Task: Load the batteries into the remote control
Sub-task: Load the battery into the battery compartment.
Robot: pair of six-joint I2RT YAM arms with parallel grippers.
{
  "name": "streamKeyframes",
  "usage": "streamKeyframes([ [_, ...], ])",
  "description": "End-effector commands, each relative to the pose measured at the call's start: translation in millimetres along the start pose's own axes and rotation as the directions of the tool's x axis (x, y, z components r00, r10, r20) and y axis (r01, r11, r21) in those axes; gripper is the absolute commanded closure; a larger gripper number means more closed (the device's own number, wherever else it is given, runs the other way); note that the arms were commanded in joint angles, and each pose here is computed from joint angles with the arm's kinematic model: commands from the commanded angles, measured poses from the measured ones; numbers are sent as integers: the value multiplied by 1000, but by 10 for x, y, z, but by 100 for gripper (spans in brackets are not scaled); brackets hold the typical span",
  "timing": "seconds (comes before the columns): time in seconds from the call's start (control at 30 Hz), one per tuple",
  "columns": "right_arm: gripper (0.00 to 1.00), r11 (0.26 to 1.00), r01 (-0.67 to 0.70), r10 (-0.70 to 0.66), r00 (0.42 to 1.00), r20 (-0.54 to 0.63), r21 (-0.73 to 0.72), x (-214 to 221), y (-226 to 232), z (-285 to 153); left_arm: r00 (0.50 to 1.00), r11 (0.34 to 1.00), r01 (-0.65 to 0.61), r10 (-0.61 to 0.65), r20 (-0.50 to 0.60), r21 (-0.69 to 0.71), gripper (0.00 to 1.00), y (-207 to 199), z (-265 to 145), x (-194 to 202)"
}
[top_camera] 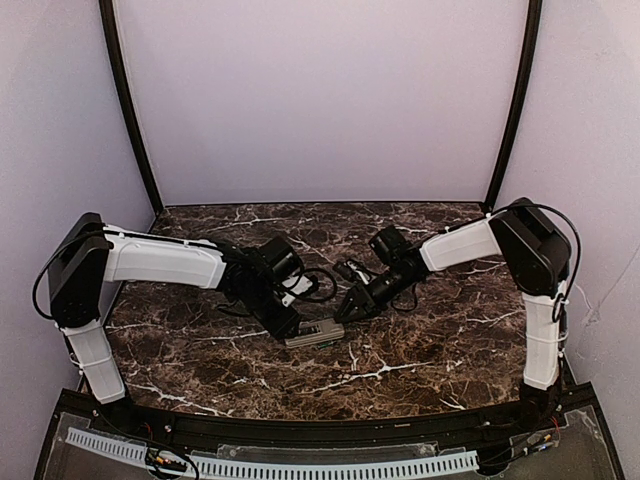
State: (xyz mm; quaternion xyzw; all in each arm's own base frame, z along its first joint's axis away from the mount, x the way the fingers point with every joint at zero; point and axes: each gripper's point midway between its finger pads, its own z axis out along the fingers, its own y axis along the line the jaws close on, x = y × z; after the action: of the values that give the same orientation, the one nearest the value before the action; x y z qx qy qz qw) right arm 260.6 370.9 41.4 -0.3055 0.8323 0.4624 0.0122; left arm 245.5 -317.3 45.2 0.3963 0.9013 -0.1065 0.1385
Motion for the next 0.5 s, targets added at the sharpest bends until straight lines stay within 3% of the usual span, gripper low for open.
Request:
streamKeyframes([
  [0.0, 63, 1000, 10, -10, 1000, -14, 1, -4, -3, 65, 1000, 1000, 1, -1, -4, -6, 56, 32, -9, 0],
  [0.23, 63, 1000, 8, -8, 1000, -14, 2, -4, 4, 60, 999, 1000, 8, -9, 43, 26, 59, -33, -184, -48],
  [0.47, 64, 1000, 5, -5, 1000, -12, 2, 5, 14, 50, 984, 993, 95, -105, 144, 75, 62, -109, -468, -159],
])
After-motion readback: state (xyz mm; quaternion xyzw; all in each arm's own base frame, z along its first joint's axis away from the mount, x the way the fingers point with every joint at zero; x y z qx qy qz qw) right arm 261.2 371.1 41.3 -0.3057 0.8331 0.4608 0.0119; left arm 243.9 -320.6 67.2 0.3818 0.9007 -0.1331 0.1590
